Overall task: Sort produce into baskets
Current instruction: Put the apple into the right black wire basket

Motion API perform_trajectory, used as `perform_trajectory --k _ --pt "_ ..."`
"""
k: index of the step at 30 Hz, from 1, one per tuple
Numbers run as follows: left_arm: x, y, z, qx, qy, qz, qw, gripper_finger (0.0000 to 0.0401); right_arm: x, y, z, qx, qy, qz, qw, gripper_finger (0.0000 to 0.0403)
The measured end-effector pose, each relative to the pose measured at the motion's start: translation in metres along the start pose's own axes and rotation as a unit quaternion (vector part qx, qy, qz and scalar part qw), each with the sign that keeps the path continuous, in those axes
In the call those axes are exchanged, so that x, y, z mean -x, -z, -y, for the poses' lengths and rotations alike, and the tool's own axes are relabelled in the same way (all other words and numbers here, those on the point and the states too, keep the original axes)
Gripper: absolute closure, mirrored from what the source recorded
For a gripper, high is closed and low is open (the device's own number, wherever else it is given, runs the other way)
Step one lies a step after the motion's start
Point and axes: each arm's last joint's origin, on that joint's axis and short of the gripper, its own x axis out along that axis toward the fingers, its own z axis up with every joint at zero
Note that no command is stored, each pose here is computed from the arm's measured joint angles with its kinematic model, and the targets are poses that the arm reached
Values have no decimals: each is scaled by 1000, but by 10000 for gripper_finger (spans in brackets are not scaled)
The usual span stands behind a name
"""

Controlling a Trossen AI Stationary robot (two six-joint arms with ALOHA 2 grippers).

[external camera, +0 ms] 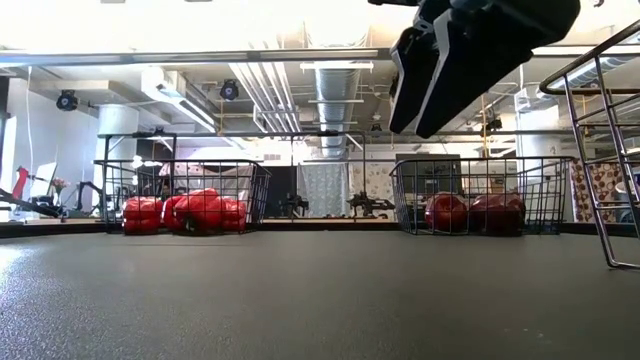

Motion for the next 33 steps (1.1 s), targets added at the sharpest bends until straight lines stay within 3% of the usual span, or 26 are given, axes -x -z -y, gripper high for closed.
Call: perform_trajectory --k 5,10,14,18,23,27,33 --pt "-19 -13 6 -23 25 2 999 157 0 0 0 0 0 0 1000 26" --pt "-38 -25 -5 -4 -14 4 1000 181 0 0 0 -1 0 1 1000 26" --pt "-52 -35 -7 -17 -7 -2 1000 210 0 0 0 -2 0 1 1000 26" --pt "-53 -52 -2 -28 28 50 998 241 0 0 0 -1 0 1 1000 26" --pt "-35 -76 -5 -15 35 149 988 274 0 -2 0 -4 -2 9 1000 26" --pt "-7 -105 -7 -10 51 273 960 296 0 -3 0 -5 -2 12 1000 26" --pt "43 -144 -11 -6 69 455 888 319 0 -5 -1 4 -4 22 1000 26"
